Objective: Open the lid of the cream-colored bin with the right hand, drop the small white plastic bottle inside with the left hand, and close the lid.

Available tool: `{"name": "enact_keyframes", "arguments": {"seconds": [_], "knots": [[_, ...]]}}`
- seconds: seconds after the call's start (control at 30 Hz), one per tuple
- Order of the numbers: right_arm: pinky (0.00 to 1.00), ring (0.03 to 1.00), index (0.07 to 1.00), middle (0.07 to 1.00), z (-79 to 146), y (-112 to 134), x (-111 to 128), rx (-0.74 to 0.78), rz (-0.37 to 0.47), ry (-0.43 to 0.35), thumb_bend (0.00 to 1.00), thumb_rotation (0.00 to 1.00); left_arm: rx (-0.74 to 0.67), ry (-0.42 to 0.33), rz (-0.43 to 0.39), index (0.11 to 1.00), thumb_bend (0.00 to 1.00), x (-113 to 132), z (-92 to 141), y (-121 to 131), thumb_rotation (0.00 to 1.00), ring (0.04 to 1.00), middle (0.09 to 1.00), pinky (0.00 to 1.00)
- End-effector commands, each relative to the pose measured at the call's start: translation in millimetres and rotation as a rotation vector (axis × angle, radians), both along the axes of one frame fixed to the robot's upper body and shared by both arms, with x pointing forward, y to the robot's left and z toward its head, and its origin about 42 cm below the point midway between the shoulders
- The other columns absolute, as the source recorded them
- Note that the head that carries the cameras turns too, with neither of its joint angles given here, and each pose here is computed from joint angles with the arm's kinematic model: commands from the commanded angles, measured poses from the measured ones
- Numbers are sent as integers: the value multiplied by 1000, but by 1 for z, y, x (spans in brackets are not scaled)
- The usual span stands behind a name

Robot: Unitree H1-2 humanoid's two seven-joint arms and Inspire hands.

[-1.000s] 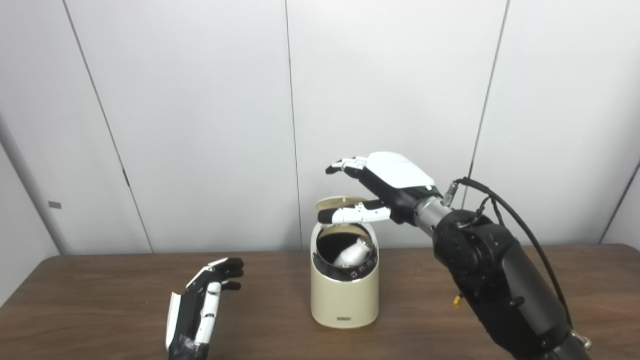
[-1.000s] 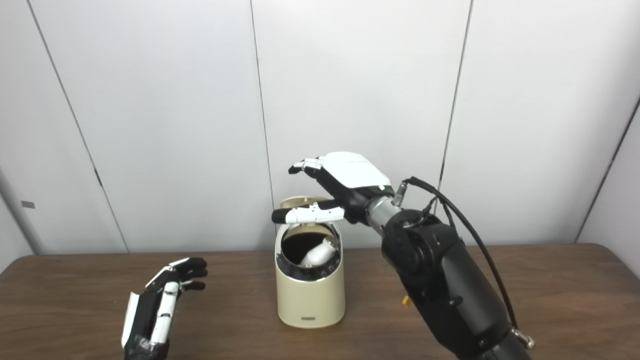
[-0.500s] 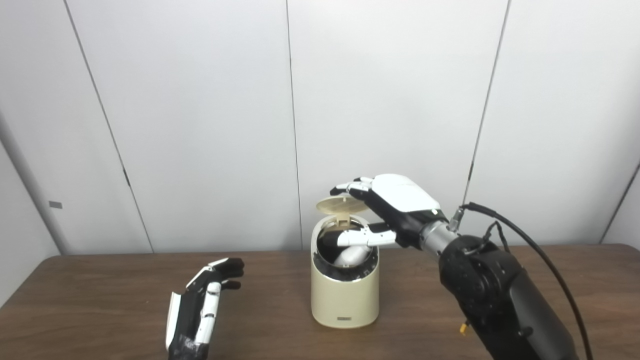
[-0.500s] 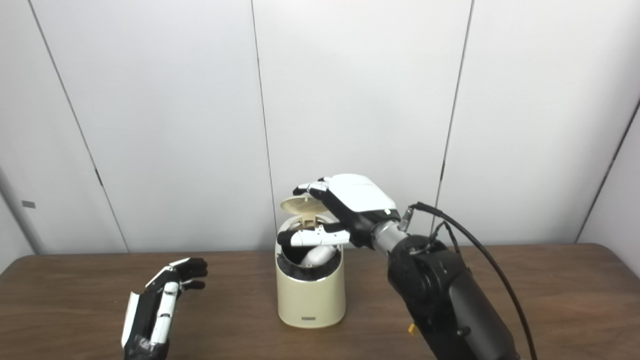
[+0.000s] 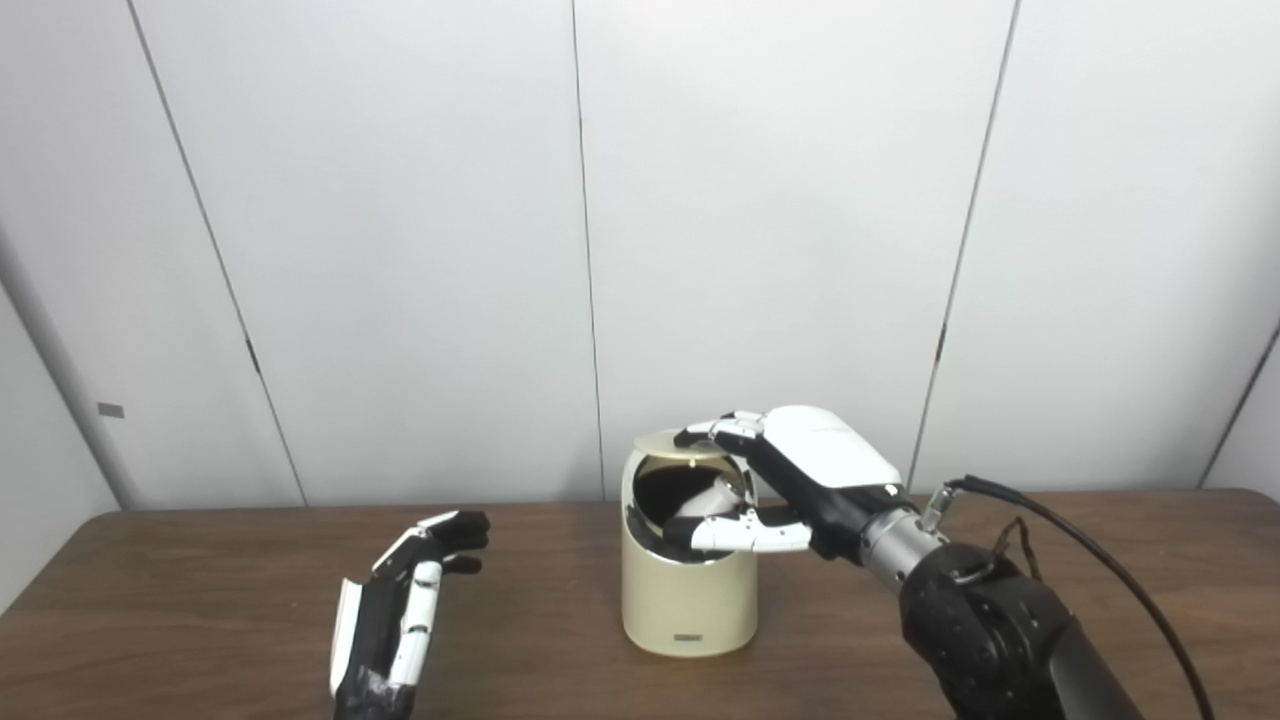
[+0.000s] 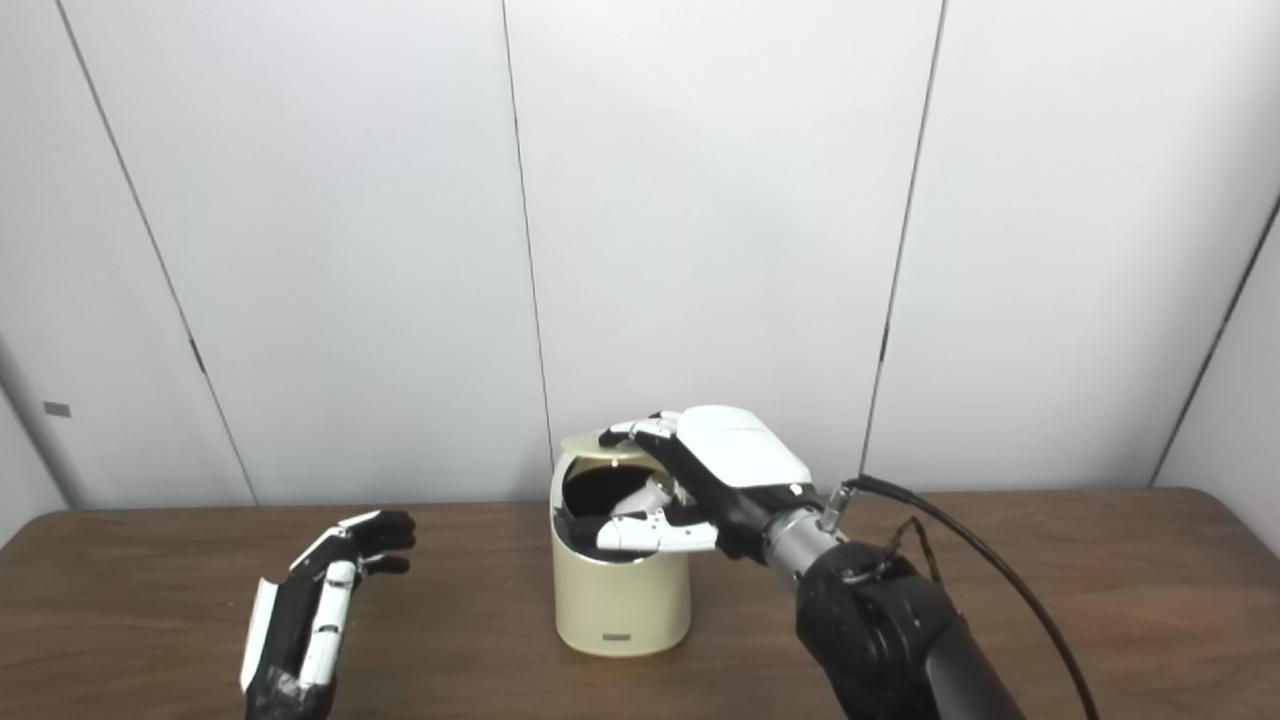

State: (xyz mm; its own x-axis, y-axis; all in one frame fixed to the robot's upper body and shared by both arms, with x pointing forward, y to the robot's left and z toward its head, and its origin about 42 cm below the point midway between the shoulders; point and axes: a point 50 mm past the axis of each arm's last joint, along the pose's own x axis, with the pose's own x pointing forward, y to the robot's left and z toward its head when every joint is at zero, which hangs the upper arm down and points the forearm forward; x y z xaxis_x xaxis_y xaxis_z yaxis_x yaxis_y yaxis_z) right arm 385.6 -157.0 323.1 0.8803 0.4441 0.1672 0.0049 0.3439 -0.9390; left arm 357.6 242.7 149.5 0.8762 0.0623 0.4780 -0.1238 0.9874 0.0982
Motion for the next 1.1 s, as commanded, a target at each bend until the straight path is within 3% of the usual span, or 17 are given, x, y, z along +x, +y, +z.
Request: {"name": "enact_keyframes", "arguments": {"seconds": [0.0,0.17,0.63,1.07], "knots": [[991,947,834,872,14,1,-5,28,16,-44,775,1000,5,-79,2,683,254,5,19,0,920,697,707,625],[964,938,823,861,0,-4,-10,46,18,-4,808,1000,6,-88,2,679,247,3,20,-2,916,691,703,619],[912,927,831,845,-23,-9,-19,80,30,61,777,1000,6,-118,7,679,278,-3,27,-6,909,685,699,612],[958,930,830,840,-34,-5,-22,64,16,106,797,1000,22,-133,22,675,281,-6,32,-7,900,678,691,606]]}}
